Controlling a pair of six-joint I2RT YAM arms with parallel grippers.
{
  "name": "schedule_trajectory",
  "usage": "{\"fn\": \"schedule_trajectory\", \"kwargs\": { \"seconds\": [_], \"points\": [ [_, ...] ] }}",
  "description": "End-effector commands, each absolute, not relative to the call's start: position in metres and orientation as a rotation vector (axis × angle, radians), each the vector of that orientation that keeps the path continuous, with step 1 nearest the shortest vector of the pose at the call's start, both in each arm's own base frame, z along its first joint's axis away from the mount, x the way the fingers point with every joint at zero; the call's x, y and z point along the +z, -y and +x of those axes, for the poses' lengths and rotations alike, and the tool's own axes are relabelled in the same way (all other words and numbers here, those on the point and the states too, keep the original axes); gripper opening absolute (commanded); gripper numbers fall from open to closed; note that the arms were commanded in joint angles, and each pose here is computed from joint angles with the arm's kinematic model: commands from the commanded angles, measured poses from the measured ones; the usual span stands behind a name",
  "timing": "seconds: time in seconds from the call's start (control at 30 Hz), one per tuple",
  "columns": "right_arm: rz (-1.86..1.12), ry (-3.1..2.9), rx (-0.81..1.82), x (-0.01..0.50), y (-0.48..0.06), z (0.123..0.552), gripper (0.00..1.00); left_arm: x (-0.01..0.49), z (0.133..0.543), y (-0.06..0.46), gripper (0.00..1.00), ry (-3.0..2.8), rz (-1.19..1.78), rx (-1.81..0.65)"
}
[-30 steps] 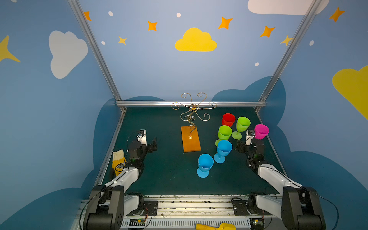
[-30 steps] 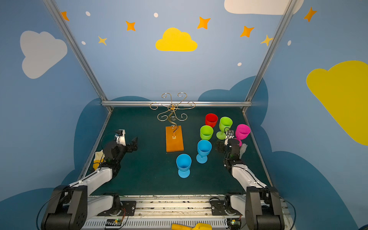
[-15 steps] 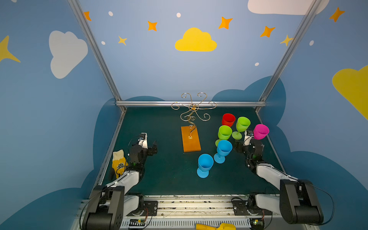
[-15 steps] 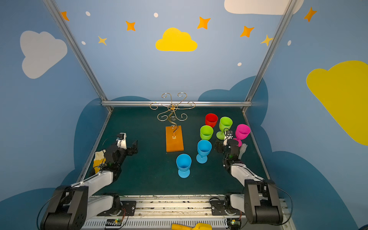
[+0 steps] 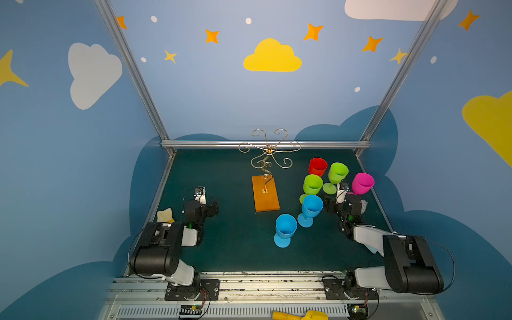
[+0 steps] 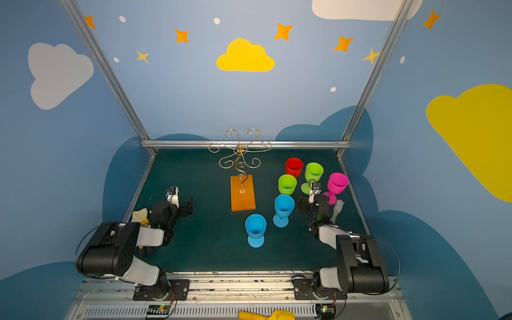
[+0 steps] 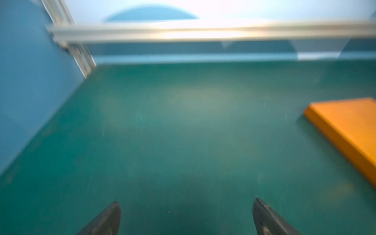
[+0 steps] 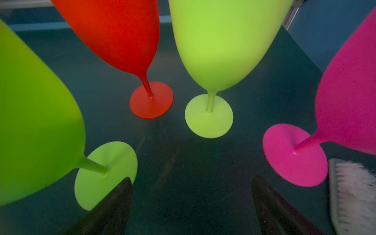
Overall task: Take the wine glass off the wine glass rack
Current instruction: Reset both arms
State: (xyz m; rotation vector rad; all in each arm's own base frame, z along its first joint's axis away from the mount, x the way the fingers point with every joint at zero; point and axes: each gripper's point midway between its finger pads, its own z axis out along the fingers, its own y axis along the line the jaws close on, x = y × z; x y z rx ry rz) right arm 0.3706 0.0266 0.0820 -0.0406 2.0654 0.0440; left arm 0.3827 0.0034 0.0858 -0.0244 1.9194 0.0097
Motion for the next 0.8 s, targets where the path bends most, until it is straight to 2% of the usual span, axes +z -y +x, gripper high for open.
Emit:
{"fn": "schedule_trajectory", "kwargs": {
  "seconds": [0.0, 0.77],
  "points": [
    [-0.045, -2.036, 0.016, 0.091, -0.028, 0.377, 0.90, 0.086, 0.386, -0.006, 0.99, -1.948, -0.036, 0.012],
    [-0.020, -2.060, 0.001, 0.090, -0.025, 0.381, 0.90, 0.083, 0.390, -0.021, 0.99, -1.975, -0.126, 0.049]
  ]
}}
